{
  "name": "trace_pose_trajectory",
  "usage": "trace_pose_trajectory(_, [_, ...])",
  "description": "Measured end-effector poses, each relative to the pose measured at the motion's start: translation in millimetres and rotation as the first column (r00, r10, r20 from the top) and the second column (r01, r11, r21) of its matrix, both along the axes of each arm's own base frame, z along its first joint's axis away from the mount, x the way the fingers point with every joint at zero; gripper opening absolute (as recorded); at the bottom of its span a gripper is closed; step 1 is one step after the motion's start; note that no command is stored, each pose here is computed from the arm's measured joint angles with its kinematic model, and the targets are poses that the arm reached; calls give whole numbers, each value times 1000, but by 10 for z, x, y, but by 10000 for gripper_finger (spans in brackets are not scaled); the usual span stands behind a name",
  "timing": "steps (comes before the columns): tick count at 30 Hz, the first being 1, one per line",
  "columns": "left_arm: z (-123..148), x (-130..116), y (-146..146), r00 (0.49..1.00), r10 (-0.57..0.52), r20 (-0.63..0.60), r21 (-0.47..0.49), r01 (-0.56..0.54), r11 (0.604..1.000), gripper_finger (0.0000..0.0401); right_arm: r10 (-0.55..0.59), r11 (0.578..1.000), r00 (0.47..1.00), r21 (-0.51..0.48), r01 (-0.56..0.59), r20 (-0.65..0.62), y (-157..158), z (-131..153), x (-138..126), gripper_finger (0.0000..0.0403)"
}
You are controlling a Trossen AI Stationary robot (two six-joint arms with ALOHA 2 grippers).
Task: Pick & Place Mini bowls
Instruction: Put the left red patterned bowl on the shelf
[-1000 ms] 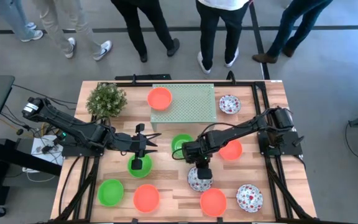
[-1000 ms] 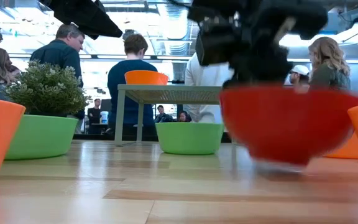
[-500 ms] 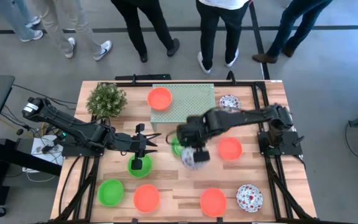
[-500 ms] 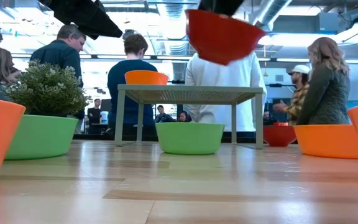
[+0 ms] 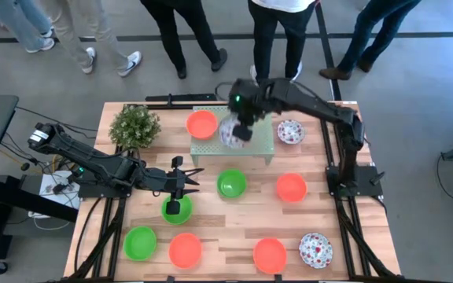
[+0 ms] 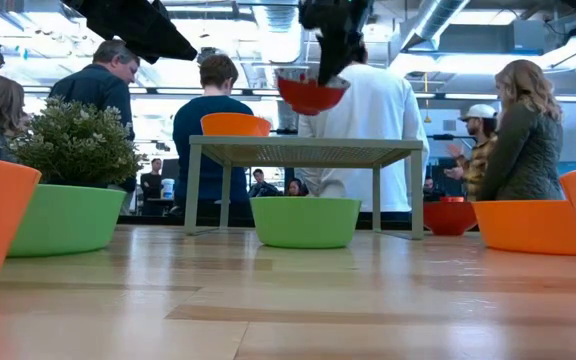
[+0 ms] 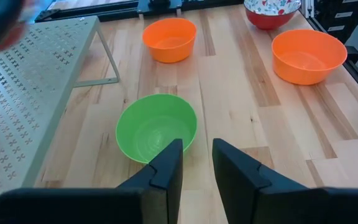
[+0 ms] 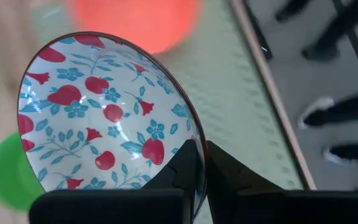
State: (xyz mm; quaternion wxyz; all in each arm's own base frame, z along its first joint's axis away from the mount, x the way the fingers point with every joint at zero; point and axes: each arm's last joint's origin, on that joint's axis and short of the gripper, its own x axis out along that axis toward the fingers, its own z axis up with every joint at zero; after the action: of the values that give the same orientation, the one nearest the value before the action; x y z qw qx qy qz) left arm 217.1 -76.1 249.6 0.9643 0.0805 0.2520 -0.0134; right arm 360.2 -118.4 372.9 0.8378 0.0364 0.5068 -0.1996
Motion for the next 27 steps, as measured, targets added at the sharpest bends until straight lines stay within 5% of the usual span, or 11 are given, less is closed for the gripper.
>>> trace_pose_trajectory(8, [0,0,0,1000,0,0,0,0,1000,89,-200,966,980,170,193,24,-433,-221,-24,15])
trace_pose_trajectory(16, [2,1,-1,1000,0,3,-1,0,1000,89,-176,953,983,242,183,-53,-563,-505,83,6])
trace_pose_trajectory(27, [10,5,-1,1000,1,11,-4,-1,1000,89,-176,950,983,252,184,-53,-648,-542,75,19])
